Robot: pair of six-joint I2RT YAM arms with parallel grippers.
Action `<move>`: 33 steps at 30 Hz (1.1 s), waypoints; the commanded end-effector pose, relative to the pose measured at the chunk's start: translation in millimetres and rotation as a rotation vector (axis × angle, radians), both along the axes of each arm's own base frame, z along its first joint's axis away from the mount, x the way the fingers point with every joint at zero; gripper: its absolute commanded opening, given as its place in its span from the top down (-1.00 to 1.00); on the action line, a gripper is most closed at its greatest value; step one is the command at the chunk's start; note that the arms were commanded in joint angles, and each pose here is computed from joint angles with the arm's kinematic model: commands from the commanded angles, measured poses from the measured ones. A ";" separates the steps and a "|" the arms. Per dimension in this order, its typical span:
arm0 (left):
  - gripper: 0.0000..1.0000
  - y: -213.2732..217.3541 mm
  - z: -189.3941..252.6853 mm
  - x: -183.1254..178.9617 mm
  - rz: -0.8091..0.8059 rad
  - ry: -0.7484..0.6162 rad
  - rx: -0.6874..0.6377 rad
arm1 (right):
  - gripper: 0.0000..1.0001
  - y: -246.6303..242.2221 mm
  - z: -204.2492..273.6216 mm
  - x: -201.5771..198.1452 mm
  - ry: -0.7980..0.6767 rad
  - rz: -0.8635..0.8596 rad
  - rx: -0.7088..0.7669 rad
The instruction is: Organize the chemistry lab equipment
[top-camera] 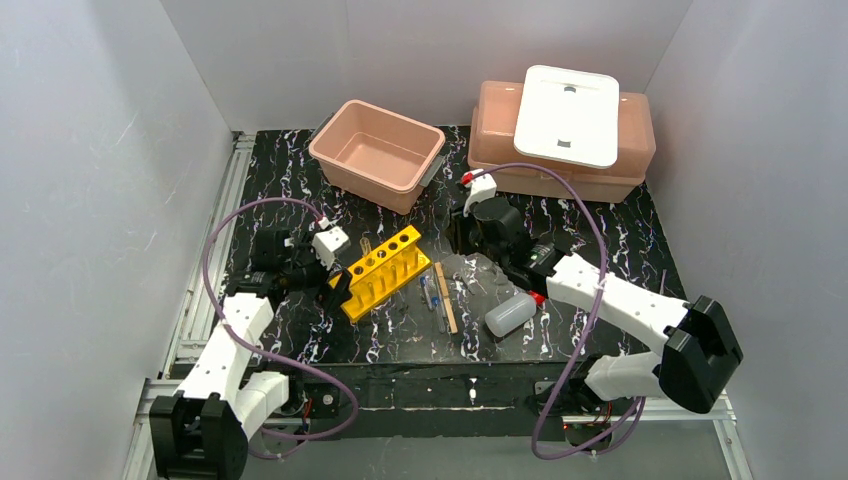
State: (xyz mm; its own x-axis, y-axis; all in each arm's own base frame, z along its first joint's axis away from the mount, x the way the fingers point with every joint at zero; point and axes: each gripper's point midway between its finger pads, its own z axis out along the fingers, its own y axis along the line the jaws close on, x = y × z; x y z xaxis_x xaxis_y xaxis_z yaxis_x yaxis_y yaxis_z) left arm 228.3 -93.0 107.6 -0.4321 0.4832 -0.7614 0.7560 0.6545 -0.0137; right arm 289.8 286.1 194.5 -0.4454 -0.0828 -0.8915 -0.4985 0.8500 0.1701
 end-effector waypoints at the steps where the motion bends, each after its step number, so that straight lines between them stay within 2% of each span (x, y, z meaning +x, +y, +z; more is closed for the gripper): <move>1: -0.95 -4.7 5.0 10.9 -0.042 -0.015 -0.007 | 0.26 -8.3 11.3 -0.3 -0.022 -0.032 0.016; 6: -0.84 -4.5 -3.4 18.1 -0.053 0.013 0.004 | 0.38 -15.8 15.8 -2.2 -0.031 -0.052 0.015; 10: -0.49 -7.8 -2.9 22.0 -0.067 0.029 -0.009 | 0.48 -21.3 19.1 -3.2 -0.041 -0.067 0.017; 15: -0.36 -14.2 0.3 17.7 -0.100 0.029 -0.041 | 0.52 -27.2 21.5 -1.8 -0.055 -0.090 0.004; 21: -0.28 4.7 -12.6 14.1 -0.100 0.011 0.081 | 0.56 -31.2 27.0 0.4 -0.068 -0.105 -0.001; 24: -0.06 14.9 -15.6 15.1 -0.088 0.000 0.131 | 0.59 -32.1 27.9 0.9 -0.070 -0.108 0.001; 29: 0.05 26.1 -12.0 19.2 -0.043 -0.001 0.160 | 0.61 -31.8 28.9 0.7 -0.070 -0.105 0.006; 33: 0.23 37.0 -12.3 23.2 0.009 0.002 0.178 | 0.62 -32.5 27.9 1.1 -0.069 -0.107 0.001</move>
